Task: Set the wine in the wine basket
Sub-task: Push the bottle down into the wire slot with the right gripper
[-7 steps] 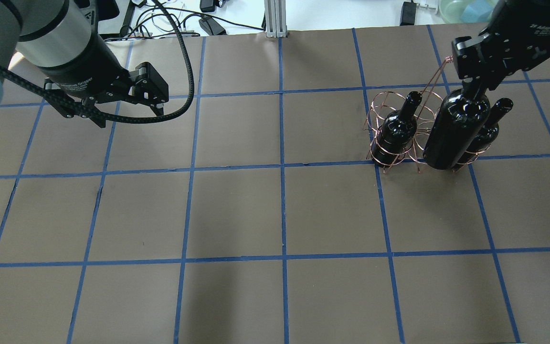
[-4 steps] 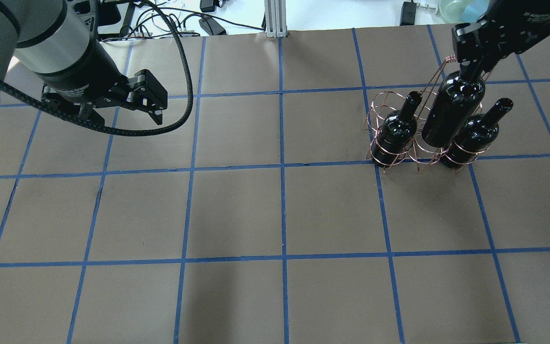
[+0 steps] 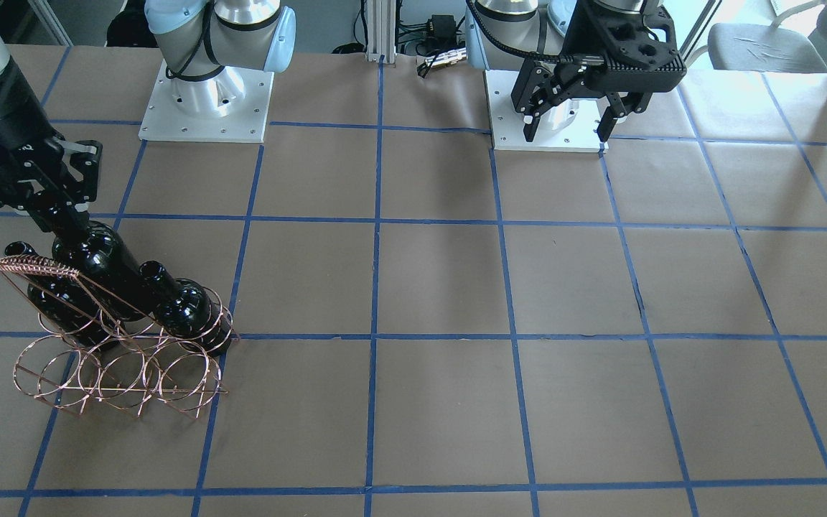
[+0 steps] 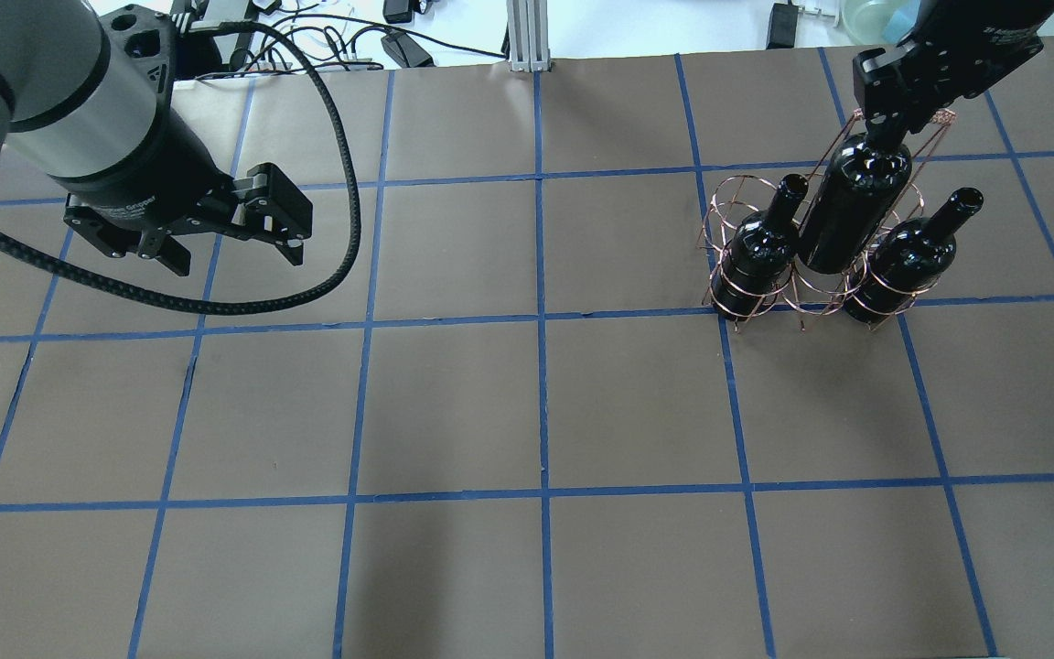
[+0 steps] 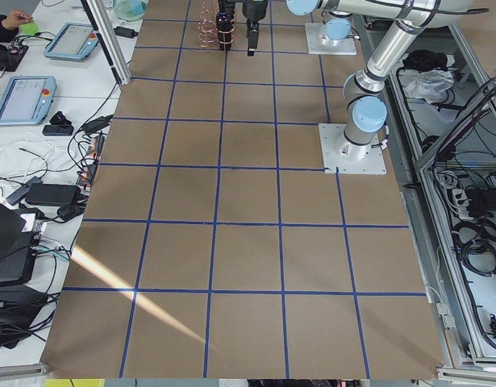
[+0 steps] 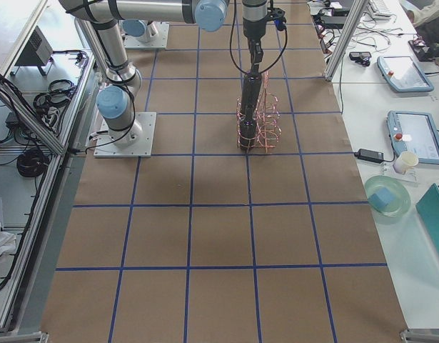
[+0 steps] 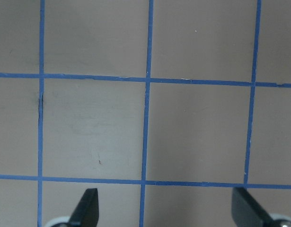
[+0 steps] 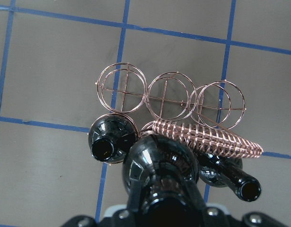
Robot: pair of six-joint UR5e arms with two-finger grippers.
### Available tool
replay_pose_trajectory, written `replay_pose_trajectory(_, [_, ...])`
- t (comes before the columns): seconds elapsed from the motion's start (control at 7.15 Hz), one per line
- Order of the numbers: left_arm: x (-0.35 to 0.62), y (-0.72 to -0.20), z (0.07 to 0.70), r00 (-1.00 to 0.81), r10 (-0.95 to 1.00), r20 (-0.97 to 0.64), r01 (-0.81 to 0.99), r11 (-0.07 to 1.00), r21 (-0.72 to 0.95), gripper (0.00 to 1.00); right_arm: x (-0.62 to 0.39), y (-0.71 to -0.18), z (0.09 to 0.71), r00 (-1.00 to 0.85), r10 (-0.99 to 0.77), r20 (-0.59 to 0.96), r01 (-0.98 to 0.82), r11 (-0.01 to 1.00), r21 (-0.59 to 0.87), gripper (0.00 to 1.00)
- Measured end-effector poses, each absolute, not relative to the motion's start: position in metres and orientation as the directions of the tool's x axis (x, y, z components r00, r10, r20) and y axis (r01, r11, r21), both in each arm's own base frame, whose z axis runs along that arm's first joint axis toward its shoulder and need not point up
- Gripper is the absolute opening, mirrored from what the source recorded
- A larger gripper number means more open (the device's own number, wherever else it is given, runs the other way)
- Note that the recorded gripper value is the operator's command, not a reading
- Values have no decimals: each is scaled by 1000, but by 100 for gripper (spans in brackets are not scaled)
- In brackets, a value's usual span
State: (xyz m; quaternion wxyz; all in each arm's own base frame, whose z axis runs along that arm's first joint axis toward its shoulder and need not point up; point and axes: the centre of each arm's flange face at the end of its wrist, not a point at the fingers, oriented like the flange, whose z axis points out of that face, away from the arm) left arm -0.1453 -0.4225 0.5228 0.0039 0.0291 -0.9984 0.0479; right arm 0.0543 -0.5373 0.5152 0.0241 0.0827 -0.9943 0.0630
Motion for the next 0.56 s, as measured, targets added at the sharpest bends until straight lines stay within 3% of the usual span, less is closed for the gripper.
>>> replay_pose_trajectory(0.56, [-143,-423,527,-998,-63,14,-64,991,-119,100,35,-538,503,-983,-182,38,-185,978,-99,2])
